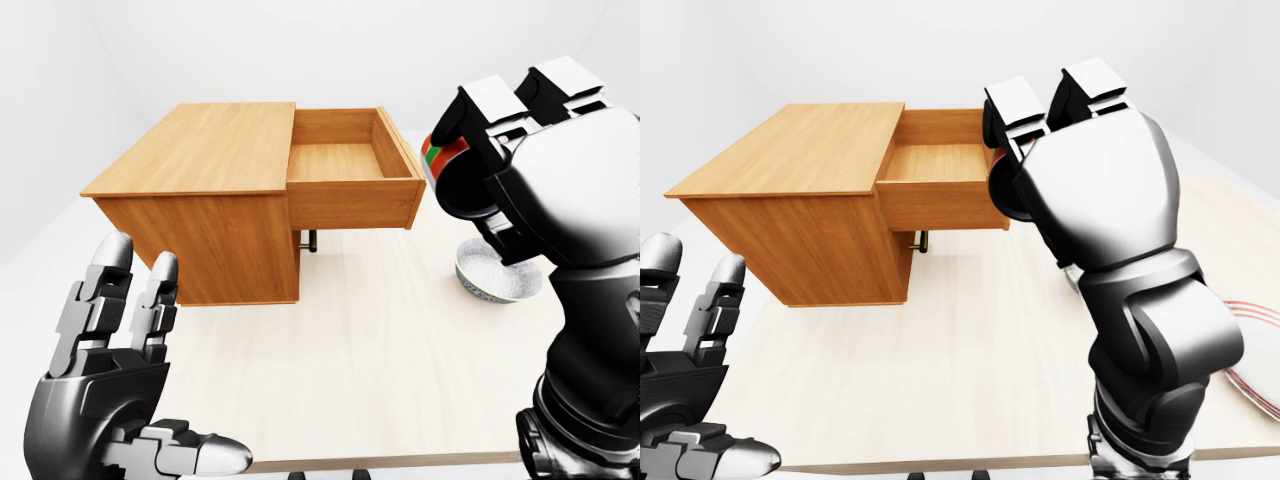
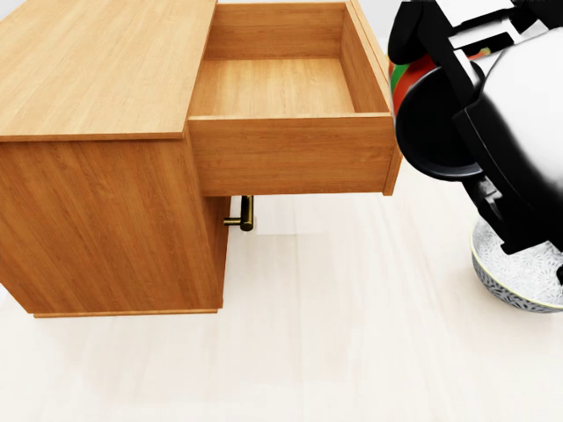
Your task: Put the ketchup in the top drawer of the cabinet.
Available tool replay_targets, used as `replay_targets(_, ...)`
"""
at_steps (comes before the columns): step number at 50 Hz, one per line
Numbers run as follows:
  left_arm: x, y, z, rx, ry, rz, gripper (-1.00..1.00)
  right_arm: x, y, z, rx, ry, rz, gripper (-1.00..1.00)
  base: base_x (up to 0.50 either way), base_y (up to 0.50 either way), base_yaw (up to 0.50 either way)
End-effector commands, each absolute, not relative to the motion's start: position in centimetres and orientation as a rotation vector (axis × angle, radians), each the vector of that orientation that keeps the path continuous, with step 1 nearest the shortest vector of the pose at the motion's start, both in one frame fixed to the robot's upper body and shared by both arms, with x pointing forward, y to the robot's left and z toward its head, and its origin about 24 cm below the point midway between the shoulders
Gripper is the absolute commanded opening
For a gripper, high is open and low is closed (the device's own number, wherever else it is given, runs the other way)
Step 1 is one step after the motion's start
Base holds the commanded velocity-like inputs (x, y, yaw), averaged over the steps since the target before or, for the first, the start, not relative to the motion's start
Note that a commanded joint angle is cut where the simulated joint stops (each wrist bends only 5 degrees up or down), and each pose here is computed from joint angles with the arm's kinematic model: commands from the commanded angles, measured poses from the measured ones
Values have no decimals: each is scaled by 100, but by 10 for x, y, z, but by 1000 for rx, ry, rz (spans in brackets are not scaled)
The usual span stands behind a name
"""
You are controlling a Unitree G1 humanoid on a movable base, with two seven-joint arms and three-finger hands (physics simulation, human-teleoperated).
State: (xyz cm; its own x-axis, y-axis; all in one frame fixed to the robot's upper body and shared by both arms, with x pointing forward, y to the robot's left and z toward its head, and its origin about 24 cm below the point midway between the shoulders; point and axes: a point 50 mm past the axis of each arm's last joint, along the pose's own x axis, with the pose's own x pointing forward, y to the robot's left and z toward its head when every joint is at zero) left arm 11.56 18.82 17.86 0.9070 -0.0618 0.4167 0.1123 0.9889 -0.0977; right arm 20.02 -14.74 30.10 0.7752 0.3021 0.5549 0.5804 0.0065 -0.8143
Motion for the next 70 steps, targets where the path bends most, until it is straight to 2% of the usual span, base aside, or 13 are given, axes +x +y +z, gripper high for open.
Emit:
replay_targets(1,116,188,179,-121,-426,-91,100,222,-135,336,-1712,-781,-272,-100,0,0,0)
replay_targets(17,117,188,179,-121,-425,-89,100,252,-136,362,-1649,-729,-281,-100,0,0,0)
replay_targets(26,118,188,179,-121,-424,-90,100,275,-143,378,-1554,-643,-303,-100,0,0,0)
replay_targets(36,118,189,179,-124,-424,-86,100,313,-142,384,-1437,-563,-122,-100,0,0,0)
replay_targets(50,118,190,180,-126,-424,-85,100,337,-129,389,-1351,-530,38,-100,0,0,0)
replay_targets(62,119,191,180,-127,-424,-84,100,382,-119,382,-1136,-352,289,-100,0,0,0)
replay_targets(70,118,190,180,-127,-425,-88,100,398,-132,372,-1040,-233,345,-100,0,0,0)
